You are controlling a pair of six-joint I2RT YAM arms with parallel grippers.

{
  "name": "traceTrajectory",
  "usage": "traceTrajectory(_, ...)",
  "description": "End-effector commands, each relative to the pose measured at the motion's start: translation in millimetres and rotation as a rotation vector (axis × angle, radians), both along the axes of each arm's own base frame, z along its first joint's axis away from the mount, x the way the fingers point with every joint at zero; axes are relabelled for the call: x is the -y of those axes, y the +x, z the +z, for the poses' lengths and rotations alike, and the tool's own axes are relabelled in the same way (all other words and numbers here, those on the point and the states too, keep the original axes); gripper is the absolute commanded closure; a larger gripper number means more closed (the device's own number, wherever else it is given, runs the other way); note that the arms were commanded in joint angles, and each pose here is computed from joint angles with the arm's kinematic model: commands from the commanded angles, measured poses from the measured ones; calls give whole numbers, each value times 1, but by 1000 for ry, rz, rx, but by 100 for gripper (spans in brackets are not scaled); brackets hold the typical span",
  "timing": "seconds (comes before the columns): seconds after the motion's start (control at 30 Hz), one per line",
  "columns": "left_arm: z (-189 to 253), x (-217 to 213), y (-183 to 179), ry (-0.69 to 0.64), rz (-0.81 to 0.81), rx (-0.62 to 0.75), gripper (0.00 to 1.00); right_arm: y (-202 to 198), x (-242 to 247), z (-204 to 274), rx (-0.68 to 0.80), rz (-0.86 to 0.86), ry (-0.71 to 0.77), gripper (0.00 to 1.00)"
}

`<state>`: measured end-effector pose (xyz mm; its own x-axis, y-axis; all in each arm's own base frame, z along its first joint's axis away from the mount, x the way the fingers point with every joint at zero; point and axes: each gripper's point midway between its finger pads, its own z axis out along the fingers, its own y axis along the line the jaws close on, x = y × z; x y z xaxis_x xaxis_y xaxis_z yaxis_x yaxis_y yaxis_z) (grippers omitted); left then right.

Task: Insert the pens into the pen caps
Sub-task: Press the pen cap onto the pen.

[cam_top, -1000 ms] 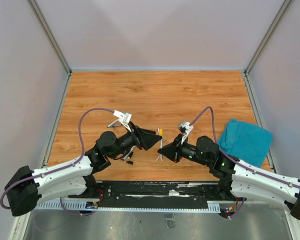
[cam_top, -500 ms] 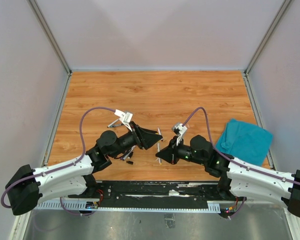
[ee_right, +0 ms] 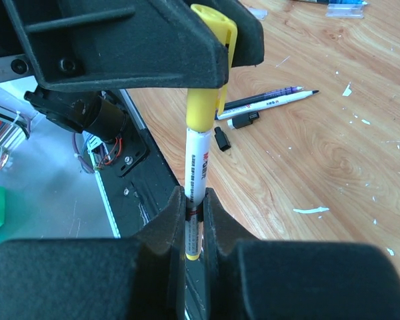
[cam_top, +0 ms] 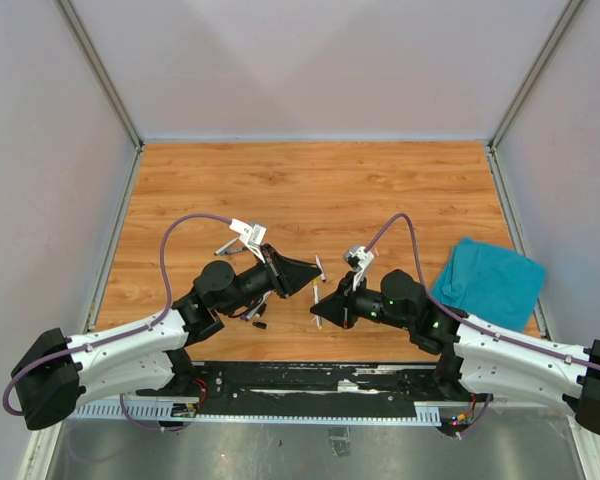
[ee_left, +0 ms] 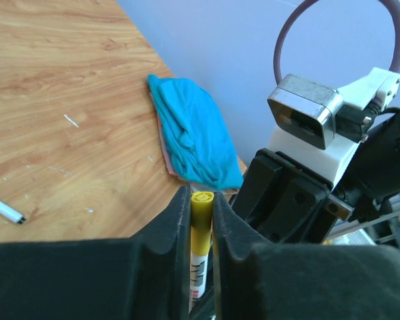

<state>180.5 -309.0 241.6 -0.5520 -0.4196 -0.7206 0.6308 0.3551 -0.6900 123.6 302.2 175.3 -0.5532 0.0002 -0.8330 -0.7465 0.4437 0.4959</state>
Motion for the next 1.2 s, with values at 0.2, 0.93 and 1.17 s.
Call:
traceTrajectory(0.2,10,1,-3,-7,-18,30,99,18,0,42,106,-79,45,99)
traceTrajectory(0.93,-3,-7,-7,6,-4,-13,99,71,9,119,359,-310,70,99)
traceTrajectory(1.17,-10,0,-15,32,-28,-16,100,80,0,139,395,-319,80,100)
